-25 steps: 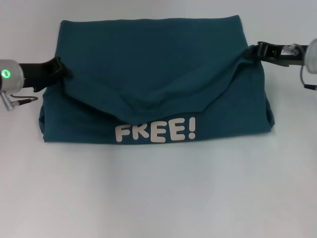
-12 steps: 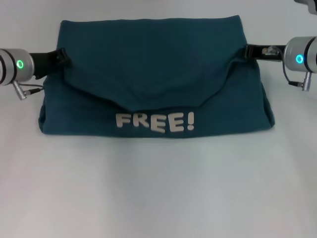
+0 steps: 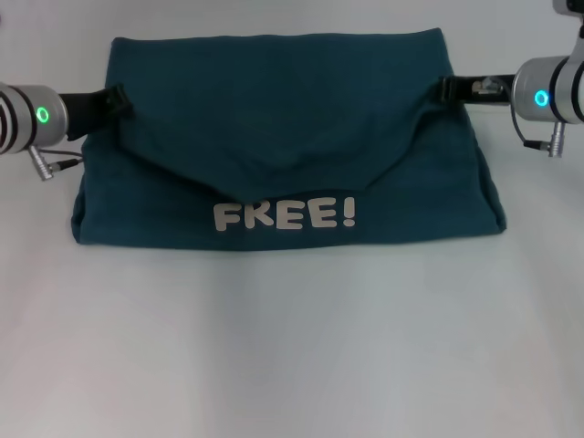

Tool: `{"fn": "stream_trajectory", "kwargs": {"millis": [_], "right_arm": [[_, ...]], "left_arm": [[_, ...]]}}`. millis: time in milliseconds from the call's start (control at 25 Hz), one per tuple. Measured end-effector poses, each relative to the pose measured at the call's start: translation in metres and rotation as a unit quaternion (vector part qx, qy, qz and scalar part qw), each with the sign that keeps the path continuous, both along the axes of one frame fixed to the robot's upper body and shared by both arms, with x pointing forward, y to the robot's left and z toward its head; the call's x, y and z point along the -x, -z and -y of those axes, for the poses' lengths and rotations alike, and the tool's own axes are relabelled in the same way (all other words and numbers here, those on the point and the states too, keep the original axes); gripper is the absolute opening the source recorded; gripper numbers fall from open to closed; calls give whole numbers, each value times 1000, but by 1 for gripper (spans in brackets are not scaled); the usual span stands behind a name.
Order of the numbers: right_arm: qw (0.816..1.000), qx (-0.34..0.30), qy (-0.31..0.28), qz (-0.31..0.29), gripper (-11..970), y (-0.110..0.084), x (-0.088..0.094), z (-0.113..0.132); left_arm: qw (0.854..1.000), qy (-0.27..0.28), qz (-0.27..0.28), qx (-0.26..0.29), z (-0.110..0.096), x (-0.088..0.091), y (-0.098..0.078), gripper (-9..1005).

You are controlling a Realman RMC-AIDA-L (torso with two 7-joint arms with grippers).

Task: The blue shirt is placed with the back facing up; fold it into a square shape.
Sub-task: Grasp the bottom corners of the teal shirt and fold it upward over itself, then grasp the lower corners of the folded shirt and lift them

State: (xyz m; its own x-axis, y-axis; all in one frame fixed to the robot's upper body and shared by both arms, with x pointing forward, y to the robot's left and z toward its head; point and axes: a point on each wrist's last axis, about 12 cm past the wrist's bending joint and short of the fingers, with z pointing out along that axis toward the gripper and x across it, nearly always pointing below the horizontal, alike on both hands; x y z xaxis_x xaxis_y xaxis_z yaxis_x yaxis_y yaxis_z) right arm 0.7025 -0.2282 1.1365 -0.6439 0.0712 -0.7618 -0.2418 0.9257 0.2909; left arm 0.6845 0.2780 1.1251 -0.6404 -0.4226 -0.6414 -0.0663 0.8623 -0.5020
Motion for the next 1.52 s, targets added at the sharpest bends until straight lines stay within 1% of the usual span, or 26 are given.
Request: {"fn": "stream_trajectory", "kwargs": {"millis": [40, 160, 360, 400, 440, 480, 560, 720, 800, 880, 960, 1080, 1160, 1280, 1360, 1520], "right_arm": [[1000, 2, -2, -2, 44, 0, 0, 0], [1000, 8, -3, -13, 89, 4, 2, 2], [999, 11, 21, -29, 163, 11, 5, 16], [999, 11, 24, -31, 210, 12, 6, 20], [999, 8, 32, -34, 257, 12, 8, 30], [999, 8, 32, -34, 305, 12, 8, 30], [998, 0, 38, -40, 399, 12, 11, 40], [996, -36, 44, -62, 522, 14, 22, 58], [994, -67, 35, -75, 583, 17, 34, 68], [991, -100, 18, -84, 584, 23, 51, 75], [986, -141, -8, -87, 585, 30, 71, 80], [975, -207, -35, -78, 586, 39, 100, 90], [967, -241, -49, -67, 587, 44, 118, 97], [958, -276, -67, -46, 588, 48, 140, 104], [955, -286, -73, -37, 587, 53, 151, 106], [954, -288, -71, -41, 585, 62, 159, 106]], "left_arm": [[1000, 2, -1, -1, 1, 1, 1, 17], [1000, 1, -4, -3, 0, 2, 4, 17], [1000, -8, -12, 2, -6, 6, 9, 105], [1000, -12, -13, 6, -9, 7, 10, 123], [1000, -17, -14, 10, -12, 9, 11, 160], [1000, -23, -16, 14, -16, 11, 12, 197], [999, -28, -20, 22, -22, 16, 14, 270], [998, -29, -24, 53, -34, 30, 17, 403], [997, -22, -20, 68, -40, 40, 20, 462], [997, -8, -13, 71, -48, 52, 26, 521], [998, 19, 4, 60, -56, 66, 34, 580], [997, 64, 34, 37, -64, 84, 41, 703], [995, 81, 49, 28, -69, 94, 45, 785], [994, 93, 57, 16, -74, 103, 50, 791], [993, 101, 60, 2, -75, 106, 52, 795], [993, 104, 57, -13, -73, 107, 58, 790]]}}
